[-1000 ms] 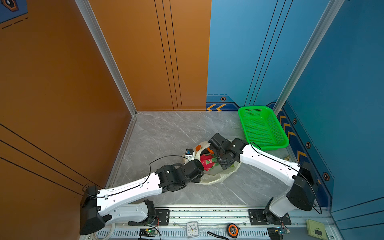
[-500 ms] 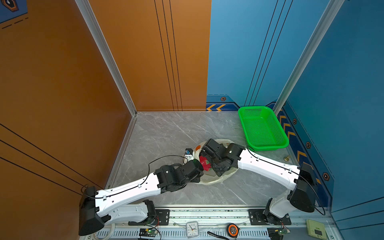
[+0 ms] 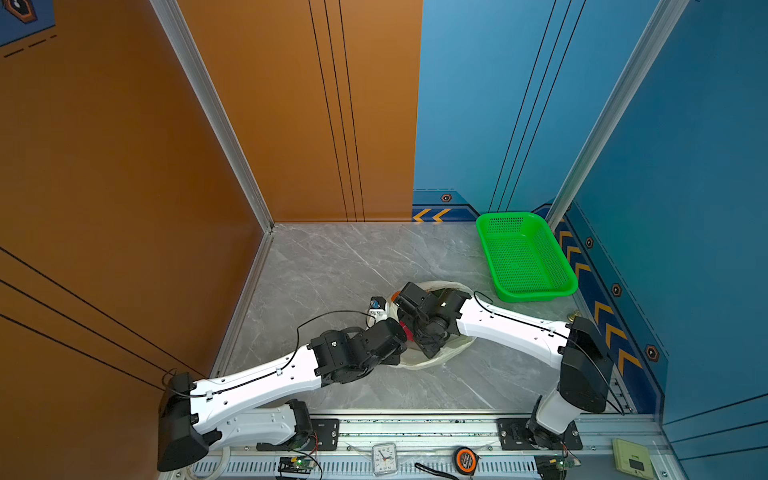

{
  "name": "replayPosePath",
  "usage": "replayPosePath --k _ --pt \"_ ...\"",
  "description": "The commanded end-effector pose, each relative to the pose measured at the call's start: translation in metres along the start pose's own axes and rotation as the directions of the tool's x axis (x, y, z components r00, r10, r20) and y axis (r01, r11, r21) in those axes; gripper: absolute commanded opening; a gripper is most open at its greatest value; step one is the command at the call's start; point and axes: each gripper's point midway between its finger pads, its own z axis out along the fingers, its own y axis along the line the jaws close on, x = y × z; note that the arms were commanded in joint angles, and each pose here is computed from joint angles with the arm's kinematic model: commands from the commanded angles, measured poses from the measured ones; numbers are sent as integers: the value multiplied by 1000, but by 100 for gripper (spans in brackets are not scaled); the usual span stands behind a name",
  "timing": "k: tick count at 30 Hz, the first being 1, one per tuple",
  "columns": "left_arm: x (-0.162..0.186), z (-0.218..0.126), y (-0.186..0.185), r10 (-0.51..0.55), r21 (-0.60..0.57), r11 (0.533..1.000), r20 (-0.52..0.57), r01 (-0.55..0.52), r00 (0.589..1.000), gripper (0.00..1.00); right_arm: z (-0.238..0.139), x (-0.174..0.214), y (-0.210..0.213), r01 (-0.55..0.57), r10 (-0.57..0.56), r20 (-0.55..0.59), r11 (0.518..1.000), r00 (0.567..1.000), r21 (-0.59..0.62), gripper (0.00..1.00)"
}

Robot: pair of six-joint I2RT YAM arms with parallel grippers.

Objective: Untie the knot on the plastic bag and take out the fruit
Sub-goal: 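Close the right gripper on the dragon fruit while the left holds the rim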

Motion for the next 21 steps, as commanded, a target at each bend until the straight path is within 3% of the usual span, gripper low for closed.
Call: replayPosePath --k 1,11,21 --pt "-6 -2 4 -8 -13 1000 26 9 1000 0 -2 -14 10 -32 32 19 999 999 -27 100" --pt "-2 -1 3 -7 -13 1000 18 8 1000 0 18 -24 28 -163 164 -2 985 987 -62 100" --pt "-1 -1 1 -5 -9 1000 11 6 1000 0 38 -39 25 -238 243 65 969 968 -71 100"
